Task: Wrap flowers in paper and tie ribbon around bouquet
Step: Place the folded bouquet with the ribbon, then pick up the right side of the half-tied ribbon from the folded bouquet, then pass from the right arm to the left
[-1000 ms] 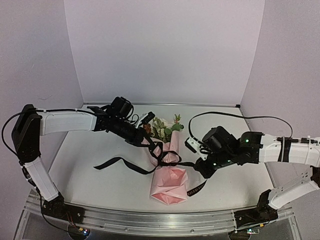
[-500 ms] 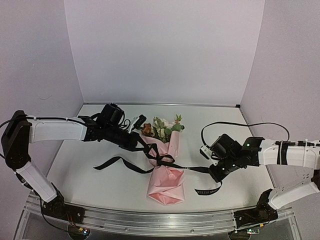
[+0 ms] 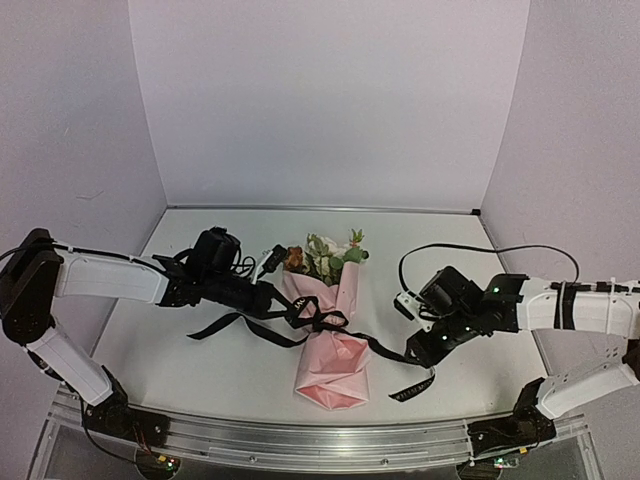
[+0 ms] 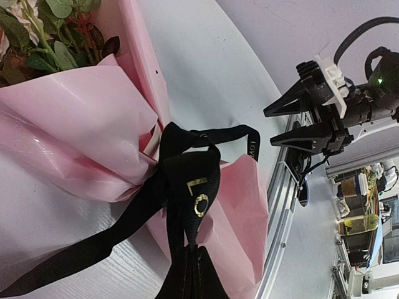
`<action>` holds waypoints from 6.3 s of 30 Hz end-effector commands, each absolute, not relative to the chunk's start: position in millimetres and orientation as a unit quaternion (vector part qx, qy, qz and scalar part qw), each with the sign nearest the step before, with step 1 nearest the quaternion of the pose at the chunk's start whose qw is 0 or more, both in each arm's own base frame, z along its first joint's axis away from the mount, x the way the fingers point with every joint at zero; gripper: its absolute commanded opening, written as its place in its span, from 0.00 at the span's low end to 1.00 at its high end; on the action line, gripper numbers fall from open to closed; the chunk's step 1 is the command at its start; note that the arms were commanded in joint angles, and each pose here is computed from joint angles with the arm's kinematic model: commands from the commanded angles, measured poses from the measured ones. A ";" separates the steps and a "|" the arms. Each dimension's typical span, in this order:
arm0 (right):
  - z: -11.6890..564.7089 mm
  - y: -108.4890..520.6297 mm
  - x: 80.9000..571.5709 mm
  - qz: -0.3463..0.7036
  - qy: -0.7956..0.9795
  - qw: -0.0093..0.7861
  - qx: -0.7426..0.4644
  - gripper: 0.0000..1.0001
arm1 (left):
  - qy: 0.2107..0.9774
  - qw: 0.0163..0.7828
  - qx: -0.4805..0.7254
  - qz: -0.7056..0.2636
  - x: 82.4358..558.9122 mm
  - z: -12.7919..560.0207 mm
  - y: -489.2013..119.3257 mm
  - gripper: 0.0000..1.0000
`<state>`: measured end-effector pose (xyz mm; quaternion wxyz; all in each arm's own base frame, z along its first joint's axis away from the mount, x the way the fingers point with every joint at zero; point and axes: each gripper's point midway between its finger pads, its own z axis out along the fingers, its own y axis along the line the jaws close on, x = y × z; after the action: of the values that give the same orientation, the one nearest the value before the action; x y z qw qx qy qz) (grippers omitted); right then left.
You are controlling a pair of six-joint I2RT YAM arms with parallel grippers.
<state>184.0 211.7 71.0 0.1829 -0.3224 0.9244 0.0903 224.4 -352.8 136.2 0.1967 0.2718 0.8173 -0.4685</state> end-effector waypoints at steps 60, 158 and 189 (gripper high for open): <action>66.1 311.4 278.9 0.180 0.906 0.228 -0.308 0.00 | 0.806 0.253 0.246 -0.475 240.5 160.8 -360.4 0.00; 158.5 346.2 239.5 0.355 0.921 0.159 0.039 0.00 | 0.588 0.427 0.599 -0.337 212.6 154.5 -459.9 0.18; 167.5 347.7 237.0 0.364 0.916 0.168 0.024 0.00 | 0.591 0.392 0.611 -0.353 206.8 138.9 -466.3 0.02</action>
<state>237.1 344.0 146.6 0.1507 0.0351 0.9276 0.3401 205.7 -456.0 120.1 0.3760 0.6071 0.6108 -0.3419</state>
